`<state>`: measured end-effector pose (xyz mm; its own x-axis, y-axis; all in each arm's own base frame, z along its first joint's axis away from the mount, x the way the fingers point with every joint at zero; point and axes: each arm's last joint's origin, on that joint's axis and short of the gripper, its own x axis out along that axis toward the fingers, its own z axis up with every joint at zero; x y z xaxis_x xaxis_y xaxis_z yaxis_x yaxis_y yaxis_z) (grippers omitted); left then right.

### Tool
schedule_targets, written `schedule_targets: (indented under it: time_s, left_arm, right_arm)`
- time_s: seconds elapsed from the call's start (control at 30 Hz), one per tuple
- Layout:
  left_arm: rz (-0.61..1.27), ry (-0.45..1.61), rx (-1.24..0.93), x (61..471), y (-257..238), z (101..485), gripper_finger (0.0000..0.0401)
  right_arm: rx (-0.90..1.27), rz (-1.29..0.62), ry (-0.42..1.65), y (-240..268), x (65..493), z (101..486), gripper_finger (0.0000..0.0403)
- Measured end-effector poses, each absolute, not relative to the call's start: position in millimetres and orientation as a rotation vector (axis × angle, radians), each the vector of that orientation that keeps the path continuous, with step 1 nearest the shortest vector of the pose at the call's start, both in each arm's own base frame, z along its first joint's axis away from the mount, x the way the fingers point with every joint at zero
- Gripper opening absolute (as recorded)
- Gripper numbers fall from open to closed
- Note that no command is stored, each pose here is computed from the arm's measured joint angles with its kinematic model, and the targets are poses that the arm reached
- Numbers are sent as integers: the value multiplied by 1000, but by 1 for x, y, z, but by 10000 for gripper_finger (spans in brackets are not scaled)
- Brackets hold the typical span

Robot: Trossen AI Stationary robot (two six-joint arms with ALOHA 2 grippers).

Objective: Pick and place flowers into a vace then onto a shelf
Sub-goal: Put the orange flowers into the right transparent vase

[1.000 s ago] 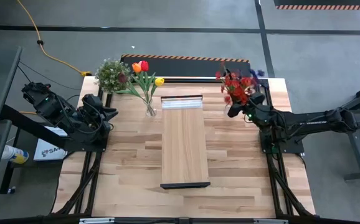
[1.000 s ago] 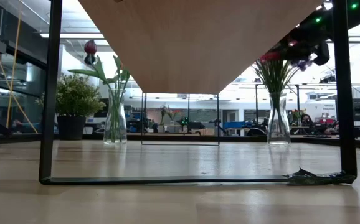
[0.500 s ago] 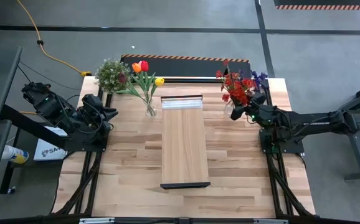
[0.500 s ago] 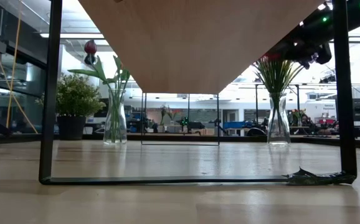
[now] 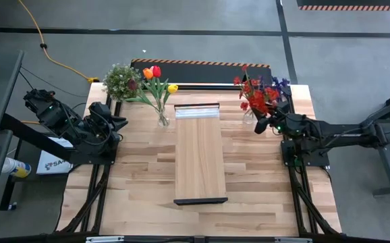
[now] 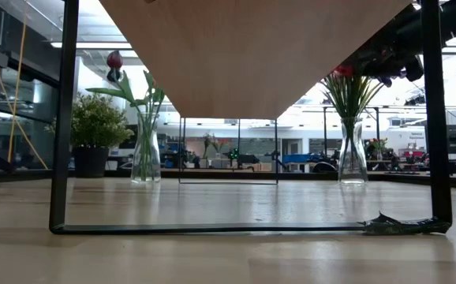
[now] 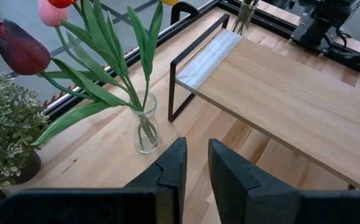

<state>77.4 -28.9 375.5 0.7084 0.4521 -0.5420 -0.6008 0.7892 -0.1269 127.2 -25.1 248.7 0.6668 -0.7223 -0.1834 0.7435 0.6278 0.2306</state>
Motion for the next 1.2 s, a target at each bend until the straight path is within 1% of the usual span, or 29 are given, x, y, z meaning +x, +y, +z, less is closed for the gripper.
schedule_targets:
  time_s: [0.33, 0.8, 1.2]
  left_arm:
    - [595, 515, -306, 77, -29, 375, 101]
    - [601, 507, -302, 77, -29, 376, 101]
    - [601, 508, -302, 77, -29, 376, 101]
  right_arm:
    - [296, -834, 71, -24, 113, 251, 223]
    - [330, -744, 35, -22, 101, 256, 223]
    - [365, -728, -48, -22, 86, 262, 223]
